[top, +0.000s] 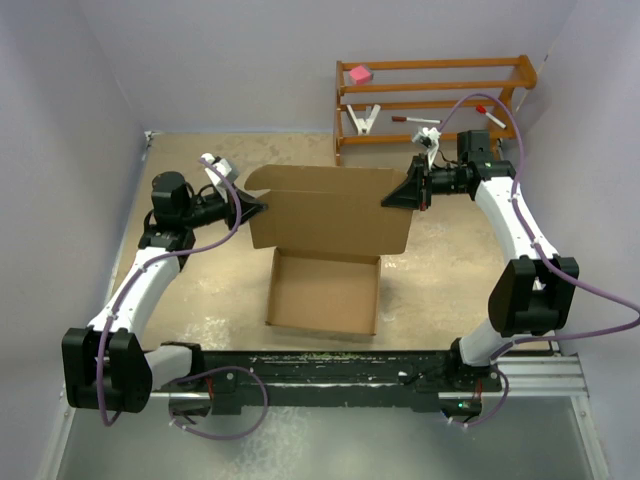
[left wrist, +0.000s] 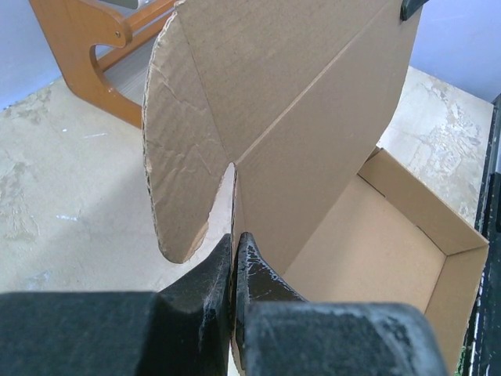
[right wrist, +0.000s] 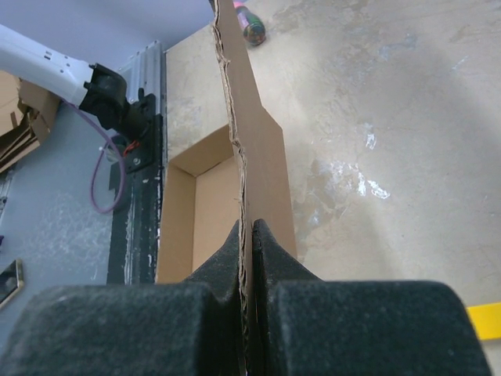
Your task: Fold the paper box
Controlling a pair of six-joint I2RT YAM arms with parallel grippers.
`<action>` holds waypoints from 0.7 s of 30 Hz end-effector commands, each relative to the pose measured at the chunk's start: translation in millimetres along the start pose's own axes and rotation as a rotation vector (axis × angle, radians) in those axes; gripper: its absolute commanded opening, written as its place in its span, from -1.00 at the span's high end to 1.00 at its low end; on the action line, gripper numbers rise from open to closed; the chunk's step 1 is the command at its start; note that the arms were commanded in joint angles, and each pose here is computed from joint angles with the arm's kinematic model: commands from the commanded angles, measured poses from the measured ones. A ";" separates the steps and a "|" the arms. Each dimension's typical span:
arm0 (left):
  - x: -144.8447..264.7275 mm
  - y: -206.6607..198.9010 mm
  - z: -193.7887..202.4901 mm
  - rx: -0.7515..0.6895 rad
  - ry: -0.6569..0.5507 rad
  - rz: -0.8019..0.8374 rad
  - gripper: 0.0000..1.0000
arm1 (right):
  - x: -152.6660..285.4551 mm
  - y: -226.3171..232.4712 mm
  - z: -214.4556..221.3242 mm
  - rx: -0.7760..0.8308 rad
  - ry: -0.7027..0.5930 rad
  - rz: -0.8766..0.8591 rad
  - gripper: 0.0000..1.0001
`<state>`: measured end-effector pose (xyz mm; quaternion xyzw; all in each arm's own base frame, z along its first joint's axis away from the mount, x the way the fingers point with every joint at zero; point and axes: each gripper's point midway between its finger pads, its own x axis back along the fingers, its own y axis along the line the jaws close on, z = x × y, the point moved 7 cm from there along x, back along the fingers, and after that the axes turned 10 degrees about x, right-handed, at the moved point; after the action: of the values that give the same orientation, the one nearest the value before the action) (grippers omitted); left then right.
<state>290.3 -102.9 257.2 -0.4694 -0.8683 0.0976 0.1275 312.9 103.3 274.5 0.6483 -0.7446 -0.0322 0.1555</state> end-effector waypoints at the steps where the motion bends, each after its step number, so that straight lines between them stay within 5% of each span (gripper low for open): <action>1: 13.9 28.2 -18.1 -0.046 -0.051 -0.174 0.90 | 20.4 -0.7 -11.7 -0.008 -0.018 0.053 1.00; 21: 9.9 30.8 -16.9 0.008 -0.037 -0.152 0.90 | 11.5 -12.7 -13.7 0.102 -0.002 0.075 1.00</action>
<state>295.3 -103.3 255.7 -0.4673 -0.8656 0.1123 0.1405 319.9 103.6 275.7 0.6461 -0.7502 -0.0130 0.1401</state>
